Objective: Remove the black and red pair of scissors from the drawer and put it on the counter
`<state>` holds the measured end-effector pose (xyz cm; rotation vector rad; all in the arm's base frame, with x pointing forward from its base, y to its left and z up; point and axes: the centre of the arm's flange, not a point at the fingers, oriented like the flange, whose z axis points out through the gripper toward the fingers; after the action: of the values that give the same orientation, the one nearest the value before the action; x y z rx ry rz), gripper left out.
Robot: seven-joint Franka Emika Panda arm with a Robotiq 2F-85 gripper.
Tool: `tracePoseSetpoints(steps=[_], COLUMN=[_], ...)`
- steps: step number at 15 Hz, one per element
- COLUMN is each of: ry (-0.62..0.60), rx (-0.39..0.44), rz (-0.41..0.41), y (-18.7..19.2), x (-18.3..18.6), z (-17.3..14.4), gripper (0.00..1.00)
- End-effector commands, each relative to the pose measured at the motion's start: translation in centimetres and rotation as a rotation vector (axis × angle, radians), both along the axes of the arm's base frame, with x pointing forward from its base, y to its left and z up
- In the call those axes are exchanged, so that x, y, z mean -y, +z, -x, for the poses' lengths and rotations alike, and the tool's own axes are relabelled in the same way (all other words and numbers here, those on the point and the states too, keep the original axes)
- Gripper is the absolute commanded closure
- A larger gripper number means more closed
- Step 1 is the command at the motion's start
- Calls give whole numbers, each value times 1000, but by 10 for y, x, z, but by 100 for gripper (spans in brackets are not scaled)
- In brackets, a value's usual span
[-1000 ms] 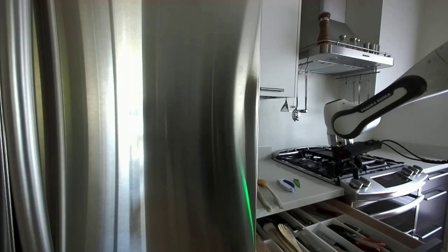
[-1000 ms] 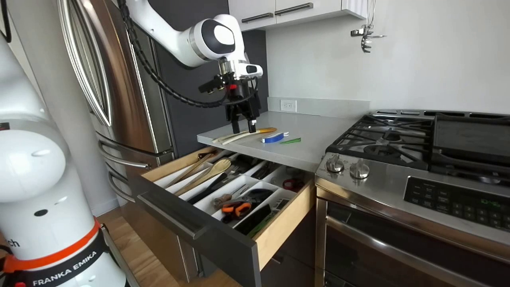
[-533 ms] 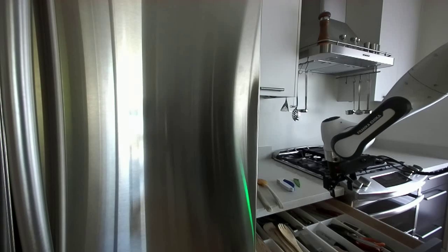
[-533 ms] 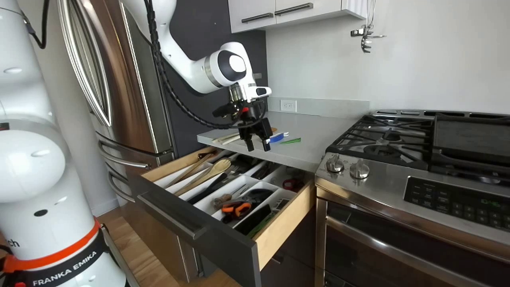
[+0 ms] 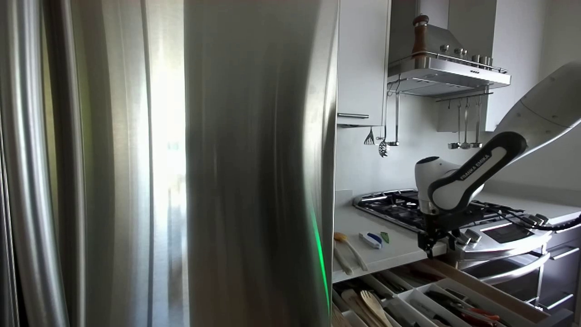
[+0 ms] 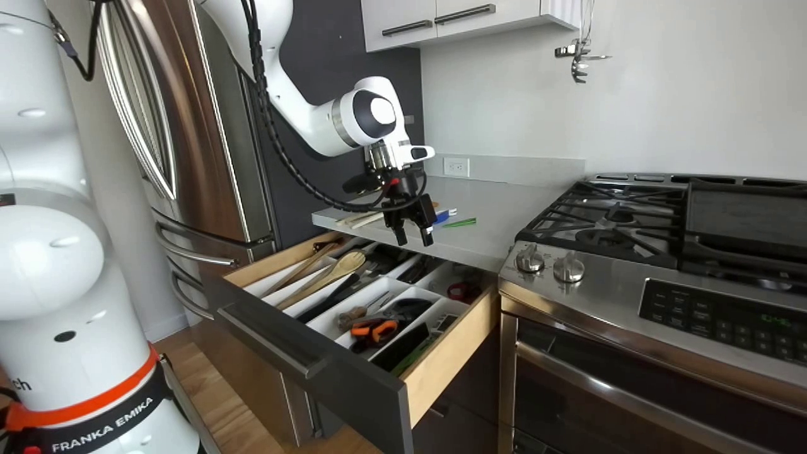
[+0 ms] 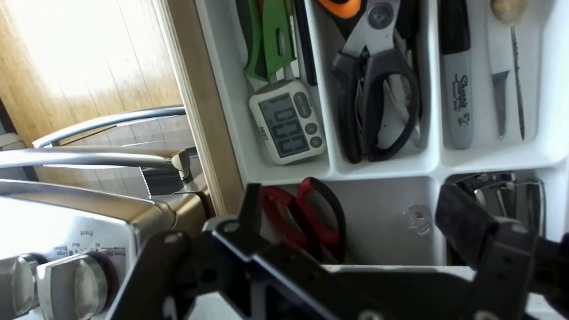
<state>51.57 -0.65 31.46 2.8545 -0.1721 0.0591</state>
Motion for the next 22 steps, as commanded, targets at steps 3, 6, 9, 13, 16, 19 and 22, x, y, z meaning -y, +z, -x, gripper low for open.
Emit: tracePoseSetpoints(steps=[3,6,9,13,16,19,22], ry=[79,132,173,212,235,284,333], rx=[5,14,43,91,134,153,156], rz=[102,149,194,223,252,266,303], y=[-33,-53,-73,-92,-101,-109,-120], x=[-2,0,1,3,5,5,8], z=[-8,-7,-8,-9,-11,-12,-13], gripper=[0,0,0,0,0,0,0])
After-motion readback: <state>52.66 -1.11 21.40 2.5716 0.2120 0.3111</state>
